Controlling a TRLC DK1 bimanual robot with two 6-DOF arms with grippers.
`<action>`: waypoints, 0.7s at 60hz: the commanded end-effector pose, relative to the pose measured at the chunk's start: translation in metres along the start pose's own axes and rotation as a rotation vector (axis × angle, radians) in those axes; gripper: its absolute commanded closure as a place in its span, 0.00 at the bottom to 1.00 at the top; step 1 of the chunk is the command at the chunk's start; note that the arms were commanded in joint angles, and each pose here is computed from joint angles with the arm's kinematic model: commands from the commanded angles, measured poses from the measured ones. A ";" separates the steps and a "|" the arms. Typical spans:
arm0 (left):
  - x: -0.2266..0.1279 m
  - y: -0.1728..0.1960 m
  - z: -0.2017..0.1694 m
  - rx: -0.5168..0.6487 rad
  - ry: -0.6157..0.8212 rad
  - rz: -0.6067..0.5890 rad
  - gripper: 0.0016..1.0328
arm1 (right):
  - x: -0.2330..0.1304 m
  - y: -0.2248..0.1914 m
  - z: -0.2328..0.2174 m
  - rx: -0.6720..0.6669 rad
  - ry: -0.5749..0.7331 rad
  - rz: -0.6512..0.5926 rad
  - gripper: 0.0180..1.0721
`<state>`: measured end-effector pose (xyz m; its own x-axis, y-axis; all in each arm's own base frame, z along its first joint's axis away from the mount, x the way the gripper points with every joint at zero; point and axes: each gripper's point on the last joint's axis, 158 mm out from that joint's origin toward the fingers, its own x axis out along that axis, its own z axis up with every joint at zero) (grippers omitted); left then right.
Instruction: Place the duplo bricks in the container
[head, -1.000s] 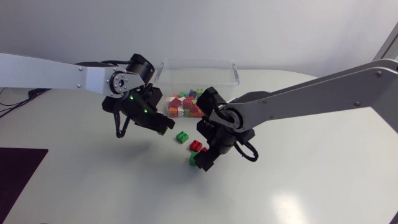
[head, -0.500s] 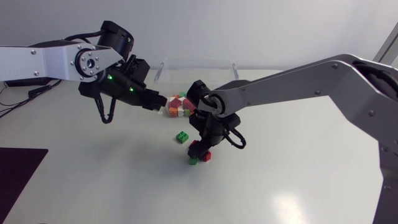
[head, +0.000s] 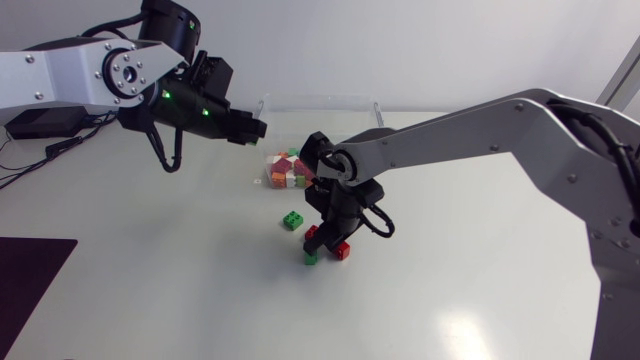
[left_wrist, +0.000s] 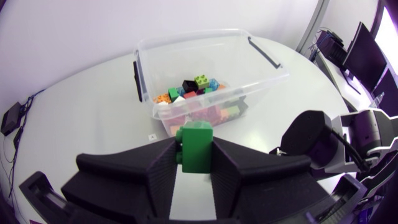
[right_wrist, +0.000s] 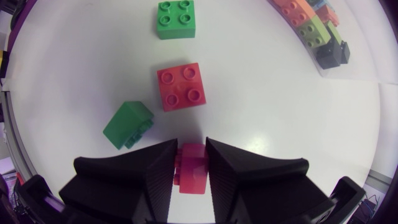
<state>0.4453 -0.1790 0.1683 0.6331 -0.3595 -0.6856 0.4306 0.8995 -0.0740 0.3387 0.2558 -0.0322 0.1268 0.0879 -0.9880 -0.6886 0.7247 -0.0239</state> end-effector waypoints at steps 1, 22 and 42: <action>-0.011 -0.006 0.037 -0.005 -0.096 -0.012 0.79 | -0.023 -0.007 -0.007 0.021 -0.018 0.000 0.78; 0.028 -0.022 0.089 -0.007 -0.177 -0.030 0.77 | -0.111 -0.046 0.018 0.111 -0.223 -0.028 0.78; 0.088 0.003 0.102 -0.030 -0.189 0.046 0.60 | -0.165 -0.080 0.057 0.191 -0.446 -0.051 0.78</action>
<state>0.5523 -0.2354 0.1785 0.7411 -0.3698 -0.5604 0.4090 0.9106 -0.0599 0.4001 0.2206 0.1169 0.4207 0.2732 -0.8651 -0.5617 0.8273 -0.0119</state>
